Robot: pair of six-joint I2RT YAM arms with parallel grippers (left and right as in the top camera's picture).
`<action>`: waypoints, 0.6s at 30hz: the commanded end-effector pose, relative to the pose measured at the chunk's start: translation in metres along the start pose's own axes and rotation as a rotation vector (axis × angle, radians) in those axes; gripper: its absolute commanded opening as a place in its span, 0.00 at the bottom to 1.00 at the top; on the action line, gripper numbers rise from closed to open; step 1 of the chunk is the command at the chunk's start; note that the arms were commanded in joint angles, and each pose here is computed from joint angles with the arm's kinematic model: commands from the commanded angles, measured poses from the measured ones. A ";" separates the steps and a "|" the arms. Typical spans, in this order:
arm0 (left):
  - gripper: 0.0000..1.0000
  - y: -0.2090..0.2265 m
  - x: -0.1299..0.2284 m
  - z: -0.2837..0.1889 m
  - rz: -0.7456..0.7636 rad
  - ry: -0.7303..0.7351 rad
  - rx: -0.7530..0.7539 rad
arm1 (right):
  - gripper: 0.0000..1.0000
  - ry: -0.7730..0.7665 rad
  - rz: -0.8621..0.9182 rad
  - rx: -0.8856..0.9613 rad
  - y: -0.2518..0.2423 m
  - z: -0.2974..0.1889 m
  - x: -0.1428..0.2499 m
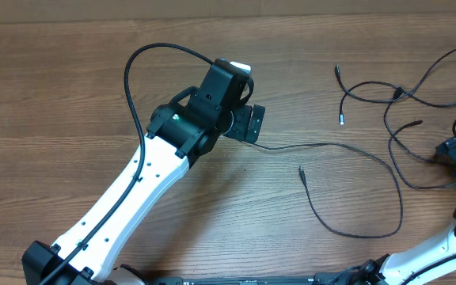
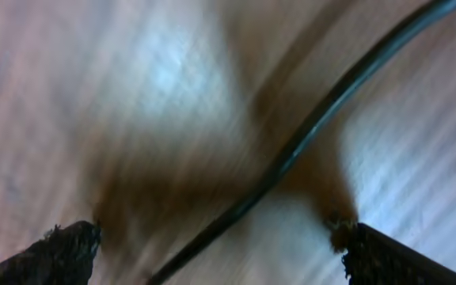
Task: Untangle cables
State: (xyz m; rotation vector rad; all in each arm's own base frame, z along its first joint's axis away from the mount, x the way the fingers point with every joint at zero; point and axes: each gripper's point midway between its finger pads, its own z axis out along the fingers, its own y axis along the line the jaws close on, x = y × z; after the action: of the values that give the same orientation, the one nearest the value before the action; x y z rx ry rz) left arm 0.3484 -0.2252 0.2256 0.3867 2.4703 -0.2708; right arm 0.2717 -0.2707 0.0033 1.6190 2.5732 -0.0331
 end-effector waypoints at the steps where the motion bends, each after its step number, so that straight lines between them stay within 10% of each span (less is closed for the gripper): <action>1: 1.00 0.003 -0.005 -0.004 0.002 -0.019 -0.011 | 1.00 0.026 0.146 0.031 -0.007 0.003 0.006; 14: 1.00 0.003 -0.005 -0.004 0.002 -0.019 -0.011 | 1.00 0.285 0.202 -0.373 0.063 -0.015 0.047; 18: 1.00 0.003 -0.005 -0.004 0.002 -0.019 -0.010 | 0.82 0.413 0.450 -0.311 0.057 -0.020 0.066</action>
State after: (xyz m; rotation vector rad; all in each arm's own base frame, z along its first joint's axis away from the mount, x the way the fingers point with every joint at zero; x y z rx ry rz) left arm 0.3484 -0.2252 0.2256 0.3867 2.4703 -0.2708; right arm 0.2928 -0.2061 0.0158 1.9246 2.3886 0.5899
